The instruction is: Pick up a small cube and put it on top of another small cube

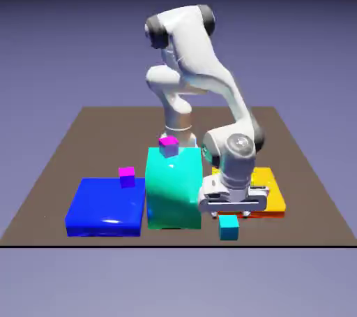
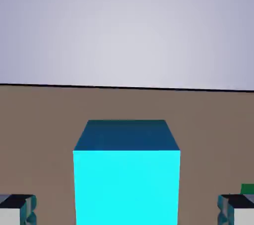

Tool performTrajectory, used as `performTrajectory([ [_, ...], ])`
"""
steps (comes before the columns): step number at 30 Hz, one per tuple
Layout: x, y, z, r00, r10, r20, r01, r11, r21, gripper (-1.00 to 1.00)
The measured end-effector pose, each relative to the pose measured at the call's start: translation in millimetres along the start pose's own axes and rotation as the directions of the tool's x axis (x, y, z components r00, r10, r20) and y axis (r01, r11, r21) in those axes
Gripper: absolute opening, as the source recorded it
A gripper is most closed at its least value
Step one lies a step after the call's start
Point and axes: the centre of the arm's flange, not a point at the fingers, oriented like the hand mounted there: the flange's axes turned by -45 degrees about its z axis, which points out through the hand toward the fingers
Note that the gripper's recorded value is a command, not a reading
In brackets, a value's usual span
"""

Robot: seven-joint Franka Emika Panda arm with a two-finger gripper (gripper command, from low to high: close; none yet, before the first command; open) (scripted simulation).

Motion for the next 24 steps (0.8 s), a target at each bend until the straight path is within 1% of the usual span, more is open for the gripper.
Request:
performTrajectory([
  [2,0.0,0.0,0.0,1.000,0.000,0.000,0.000,1.000,0.001,-1.00],
  [5,-2.4,0.0,-55.8,1.000,0.001,0.000,-0.001,1.000,0.002,-1.00],
  [6,-5.5,-3.4,-67.3,1.000,-0.014,0.011,0.014,1.000,0.003,-1.00],
  [7,-13.1,-14.8,-64.6,0.998,-0.054,0.036,0.053,0.999,0.005,-1.00],
  [13,-77.9,-55.5,-106.3,0.993,-0.118,0.029,0.118,0.993,-0.005,-1.00],
  [18,-138.4,-83.7,-128.1,0.984,-0.175,0.023,0.175,0.984,-0.021,-1.00],
  [22,-181.4,-90.3,-139.7,0.982,-0.188,0.008,0.188,0.982,-0.034,-1.00],
  [24,-186.1,-89.6,-141.2,0.983,-0.185,0.004,0.185,0.982,-0.036,-1.00],
])
